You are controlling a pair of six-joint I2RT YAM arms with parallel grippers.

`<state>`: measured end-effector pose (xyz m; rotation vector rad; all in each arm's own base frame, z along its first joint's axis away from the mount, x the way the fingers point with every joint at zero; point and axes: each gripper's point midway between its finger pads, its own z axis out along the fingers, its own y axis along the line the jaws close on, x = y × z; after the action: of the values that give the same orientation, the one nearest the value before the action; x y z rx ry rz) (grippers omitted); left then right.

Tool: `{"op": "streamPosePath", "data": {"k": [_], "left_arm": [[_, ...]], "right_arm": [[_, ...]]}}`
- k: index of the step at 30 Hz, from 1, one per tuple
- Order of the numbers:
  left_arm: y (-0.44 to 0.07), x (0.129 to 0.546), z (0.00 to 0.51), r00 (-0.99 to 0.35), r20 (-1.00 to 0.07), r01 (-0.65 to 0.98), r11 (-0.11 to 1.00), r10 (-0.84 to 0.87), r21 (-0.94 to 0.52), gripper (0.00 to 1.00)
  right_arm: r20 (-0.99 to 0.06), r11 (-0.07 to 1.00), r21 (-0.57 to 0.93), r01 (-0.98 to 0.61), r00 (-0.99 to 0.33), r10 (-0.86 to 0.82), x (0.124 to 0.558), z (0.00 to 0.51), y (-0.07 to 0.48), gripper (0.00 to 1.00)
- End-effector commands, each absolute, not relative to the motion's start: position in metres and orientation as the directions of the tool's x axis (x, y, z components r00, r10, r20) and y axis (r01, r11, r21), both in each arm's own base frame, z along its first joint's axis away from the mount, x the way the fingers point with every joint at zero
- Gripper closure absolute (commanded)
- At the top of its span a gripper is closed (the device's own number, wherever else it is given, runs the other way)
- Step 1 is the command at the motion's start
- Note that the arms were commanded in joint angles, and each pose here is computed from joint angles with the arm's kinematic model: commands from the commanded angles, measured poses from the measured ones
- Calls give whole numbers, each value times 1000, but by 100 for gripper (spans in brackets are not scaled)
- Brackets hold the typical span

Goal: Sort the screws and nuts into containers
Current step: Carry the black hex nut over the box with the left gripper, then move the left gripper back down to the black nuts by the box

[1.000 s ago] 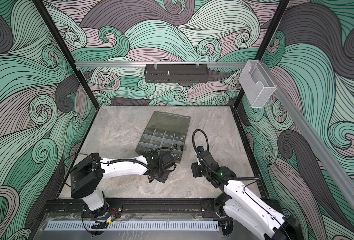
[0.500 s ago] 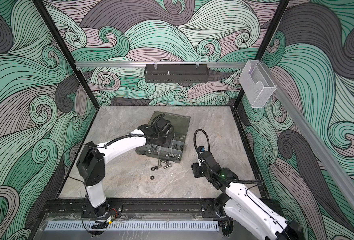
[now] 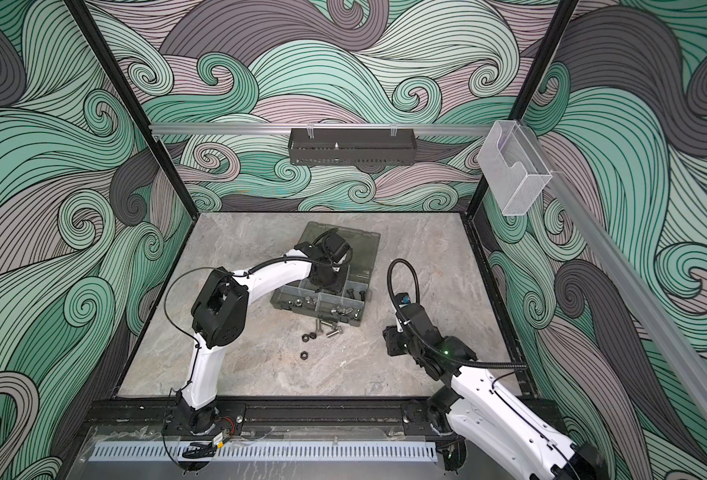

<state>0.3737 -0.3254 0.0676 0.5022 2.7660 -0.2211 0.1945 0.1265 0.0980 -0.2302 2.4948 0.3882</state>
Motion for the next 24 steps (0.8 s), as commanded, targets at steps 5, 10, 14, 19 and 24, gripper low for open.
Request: {"op": "streamPosePath", "data": {"k": [5,10,14,19,24], "left_arm": [[-325,377,80,-890,-344,355,928,299,-110,54],[-326,377,87,-887,-357,357,926,295,-122,53],[-326,375,100,-880,-375,362,923,292,-133,53],[-325,371,121,-869,-410,369,916,278,-160,53],[-315,357,141,-859,-433,376,910,272,-176,53]], "right_arm": [[-577,951,214,-223,-814,-61,193,92,121,61],[-581,951,213,-222,-812,-59,193,92,120,61],[-582,952,213,-220,-811,-57,193,92,120,61],[-582,953,211,-218,-812,-57,193,92,119,61],[-579,953,210,-219,-813,-59,193,91,119,61]]}}
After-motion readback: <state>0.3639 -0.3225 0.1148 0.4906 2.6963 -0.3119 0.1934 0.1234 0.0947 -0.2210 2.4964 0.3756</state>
